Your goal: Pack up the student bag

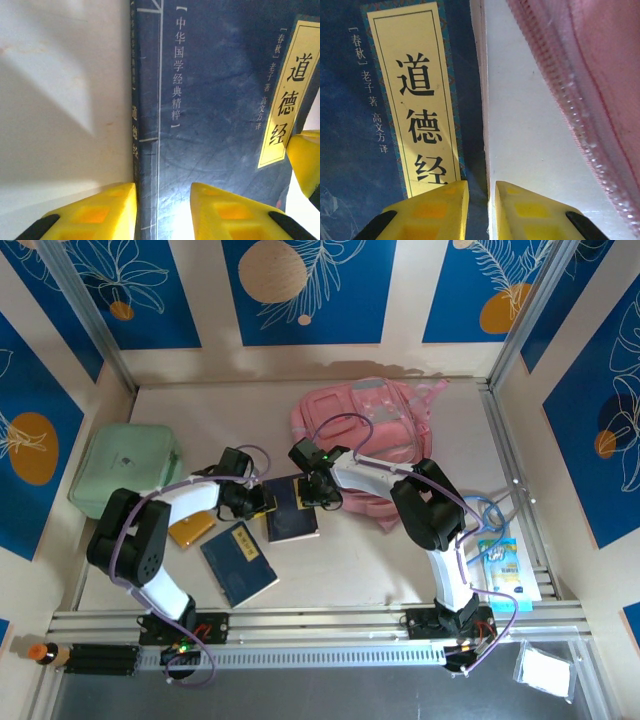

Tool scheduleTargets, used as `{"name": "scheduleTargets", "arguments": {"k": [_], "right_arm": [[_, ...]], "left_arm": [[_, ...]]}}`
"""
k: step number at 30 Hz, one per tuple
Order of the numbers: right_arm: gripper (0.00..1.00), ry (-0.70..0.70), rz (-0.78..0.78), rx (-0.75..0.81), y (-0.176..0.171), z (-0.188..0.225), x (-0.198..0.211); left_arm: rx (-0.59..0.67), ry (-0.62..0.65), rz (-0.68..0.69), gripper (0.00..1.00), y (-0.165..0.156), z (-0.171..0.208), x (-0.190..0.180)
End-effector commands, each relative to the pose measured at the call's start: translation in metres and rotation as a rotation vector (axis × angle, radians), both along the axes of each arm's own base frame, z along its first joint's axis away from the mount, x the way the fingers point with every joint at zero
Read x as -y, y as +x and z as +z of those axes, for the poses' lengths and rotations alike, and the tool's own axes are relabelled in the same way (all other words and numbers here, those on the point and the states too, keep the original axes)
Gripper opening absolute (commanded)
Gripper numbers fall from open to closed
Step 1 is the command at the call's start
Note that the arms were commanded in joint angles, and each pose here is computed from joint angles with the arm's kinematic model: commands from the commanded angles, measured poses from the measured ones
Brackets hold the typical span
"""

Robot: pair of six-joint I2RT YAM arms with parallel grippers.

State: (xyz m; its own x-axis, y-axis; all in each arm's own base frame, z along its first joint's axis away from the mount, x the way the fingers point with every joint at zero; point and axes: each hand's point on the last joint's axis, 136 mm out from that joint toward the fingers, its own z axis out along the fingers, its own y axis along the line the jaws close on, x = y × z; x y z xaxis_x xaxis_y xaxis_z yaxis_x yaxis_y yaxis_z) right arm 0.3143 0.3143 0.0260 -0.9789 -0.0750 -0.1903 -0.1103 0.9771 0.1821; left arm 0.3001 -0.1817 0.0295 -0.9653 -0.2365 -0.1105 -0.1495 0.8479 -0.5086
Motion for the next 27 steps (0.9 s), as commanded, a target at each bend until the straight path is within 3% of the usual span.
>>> {"name": "scheduleTargets", "arguments": {"k": [1,10,20,27], "right_arm": [[0.22,-0.049,-0.01,-0.076,-0.012,-0.02,0.01],[0.22,-0.054,-0.012,-0.084,-0.014,-0.022,0.012],[0.21,0.003,-0.011,-0.084,-0.016,-0.019,0.007],[0.18,0.034,-0.048,-0.113,-0.016,-0.025,0.011]], "left_arm": [[-0.01,-0.021,-0.003,0.33,0.001,-0.003,0.006],[-0.018,-0.058,-0.009,0.35,0.002,-0.006,0.012],[0.125,-0.185,-0.145,0.33,0.006,0.036,0.029],[0.231,-0.303,-0.158,0.3,0.009,0.068,0.035]]}}
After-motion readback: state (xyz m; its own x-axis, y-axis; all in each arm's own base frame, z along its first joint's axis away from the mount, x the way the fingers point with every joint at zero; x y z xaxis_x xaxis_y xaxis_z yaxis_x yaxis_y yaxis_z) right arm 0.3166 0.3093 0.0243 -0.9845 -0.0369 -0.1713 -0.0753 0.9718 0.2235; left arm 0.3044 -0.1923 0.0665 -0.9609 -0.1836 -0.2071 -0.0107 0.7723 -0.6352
